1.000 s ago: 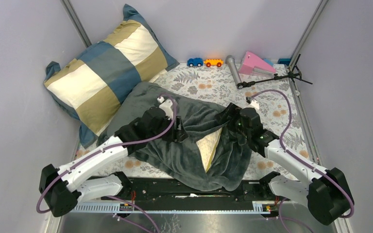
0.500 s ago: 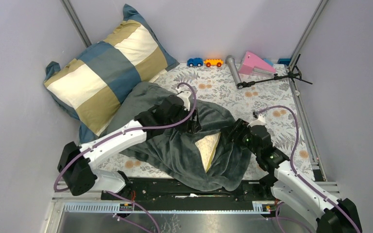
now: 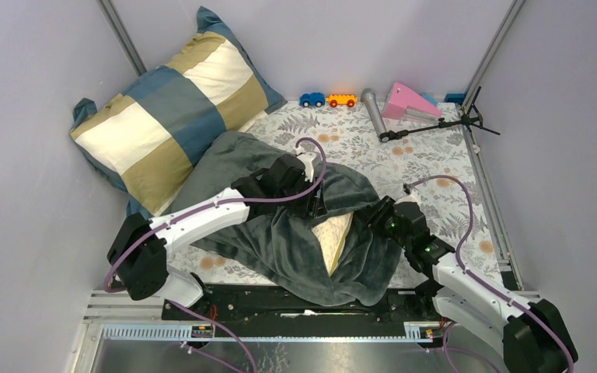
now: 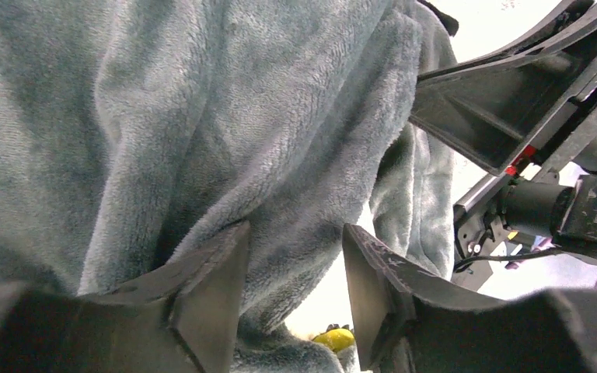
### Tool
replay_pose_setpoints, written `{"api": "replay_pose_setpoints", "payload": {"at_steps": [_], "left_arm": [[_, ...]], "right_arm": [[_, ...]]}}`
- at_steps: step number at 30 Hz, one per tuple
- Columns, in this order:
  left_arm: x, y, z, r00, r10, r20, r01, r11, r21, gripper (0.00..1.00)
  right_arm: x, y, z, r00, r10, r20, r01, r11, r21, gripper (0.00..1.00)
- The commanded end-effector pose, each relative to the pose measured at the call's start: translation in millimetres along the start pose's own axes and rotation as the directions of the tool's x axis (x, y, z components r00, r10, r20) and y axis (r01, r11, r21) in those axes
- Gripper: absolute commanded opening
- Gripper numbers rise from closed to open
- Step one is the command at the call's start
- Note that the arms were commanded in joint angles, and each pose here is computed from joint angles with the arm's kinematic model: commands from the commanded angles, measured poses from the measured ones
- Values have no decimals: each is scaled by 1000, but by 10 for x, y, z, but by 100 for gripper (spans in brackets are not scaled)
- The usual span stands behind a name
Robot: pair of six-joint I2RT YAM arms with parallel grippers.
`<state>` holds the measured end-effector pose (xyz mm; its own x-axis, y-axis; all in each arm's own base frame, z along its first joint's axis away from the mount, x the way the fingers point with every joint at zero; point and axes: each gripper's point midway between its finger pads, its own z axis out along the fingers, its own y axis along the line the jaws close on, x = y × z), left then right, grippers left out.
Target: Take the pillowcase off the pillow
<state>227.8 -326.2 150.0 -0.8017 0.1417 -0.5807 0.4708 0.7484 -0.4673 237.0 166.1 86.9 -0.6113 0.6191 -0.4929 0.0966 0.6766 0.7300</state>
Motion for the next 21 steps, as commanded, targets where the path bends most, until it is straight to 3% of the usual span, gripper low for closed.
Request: {"api": "replay_pose_setpoints", "payload": {"at_steps": [1, 3, 8, 13, 15, 17, 19, 21], "left_arm": [[-295, -90, -143, 994, 9, 110, -8, 1000, -5, 49], [-310, -58, -182, 993, 12, 115, -8, 1000, -29, 44], [-328, -5, -245, 993, 20, 116, -12, 998, -69, 44], [-319, -109, -264, 995, 51, 83, -49, 998, -29, 48], [-307, -176, -248, 995, 68, 70, -68, 998, 0, 55], [-290, -243, -212, 994, 92, 56, -94, 995, 36, 62], [-283, -269, -152, 994, 104, 43, -107, 993, 51, 65], [-245, -253, -54, 994, 112, 9, -113, 992, 51, 64]], "right_arm": [[-369, 378, 50, 993, 14, 114, -5, 997, -74, 36], [-459, 488, 87, 992, -1, 128, 11, 997, -81, 35], [-498, 607, 248, 995, -18, 103, 25, 997, -69, 35], [-503, 706, 379, 997, -11, 81, 18, 997, -81, 36], [-510, 752, 412, 997, -17, 73, 23, 996, -86, 38], [-520, 794, 425, 997, -28, 67, 34, 995, -94, 46], [-519, 817, 404, 998, -34, 61, 40, 994, -100, 64], [-513, 801, 362, 997, -41, 59, 47, 994, -96, 74]]}}
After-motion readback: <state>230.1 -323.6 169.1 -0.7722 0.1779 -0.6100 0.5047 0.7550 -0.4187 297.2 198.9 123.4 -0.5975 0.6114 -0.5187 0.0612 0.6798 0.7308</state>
